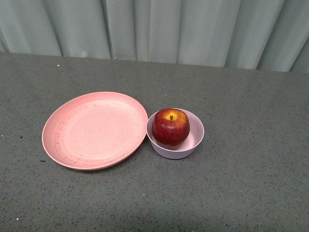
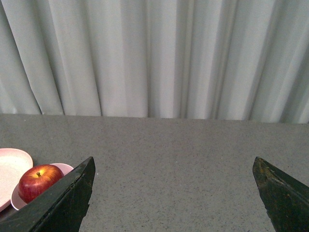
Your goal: Move apple from plate to bowl
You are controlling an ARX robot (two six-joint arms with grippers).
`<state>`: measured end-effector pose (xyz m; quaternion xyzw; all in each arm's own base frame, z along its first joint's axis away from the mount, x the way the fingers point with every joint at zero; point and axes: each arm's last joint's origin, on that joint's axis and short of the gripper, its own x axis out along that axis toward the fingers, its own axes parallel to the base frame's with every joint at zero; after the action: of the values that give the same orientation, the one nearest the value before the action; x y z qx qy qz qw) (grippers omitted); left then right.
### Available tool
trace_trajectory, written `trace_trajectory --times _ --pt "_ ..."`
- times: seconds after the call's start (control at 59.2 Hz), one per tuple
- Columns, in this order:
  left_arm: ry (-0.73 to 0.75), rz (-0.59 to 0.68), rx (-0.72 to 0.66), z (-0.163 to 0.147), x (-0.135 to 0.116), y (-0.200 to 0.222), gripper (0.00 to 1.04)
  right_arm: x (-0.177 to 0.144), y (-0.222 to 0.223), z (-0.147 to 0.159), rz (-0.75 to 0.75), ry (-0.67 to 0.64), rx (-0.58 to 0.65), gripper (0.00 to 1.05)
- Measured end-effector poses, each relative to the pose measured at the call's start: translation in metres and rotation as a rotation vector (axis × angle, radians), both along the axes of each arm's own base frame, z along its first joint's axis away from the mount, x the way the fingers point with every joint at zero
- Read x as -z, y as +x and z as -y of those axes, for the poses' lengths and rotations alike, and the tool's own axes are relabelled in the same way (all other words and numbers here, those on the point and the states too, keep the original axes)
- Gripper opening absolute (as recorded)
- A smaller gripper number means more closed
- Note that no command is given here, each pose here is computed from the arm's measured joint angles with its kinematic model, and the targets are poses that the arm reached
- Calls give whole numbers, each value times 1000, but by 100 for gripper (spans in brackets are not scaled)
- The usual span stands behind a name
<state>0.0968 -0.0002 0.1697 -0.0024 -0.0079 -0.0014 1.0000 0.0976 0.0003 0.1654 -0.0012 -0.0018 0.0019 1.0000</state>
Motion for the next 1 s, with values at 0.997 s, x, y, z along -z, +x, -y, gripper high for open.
trace_trajectory --times 0.997 --pt "0 0 0 0 0 0 98 0 0 0 0 0 0 95"
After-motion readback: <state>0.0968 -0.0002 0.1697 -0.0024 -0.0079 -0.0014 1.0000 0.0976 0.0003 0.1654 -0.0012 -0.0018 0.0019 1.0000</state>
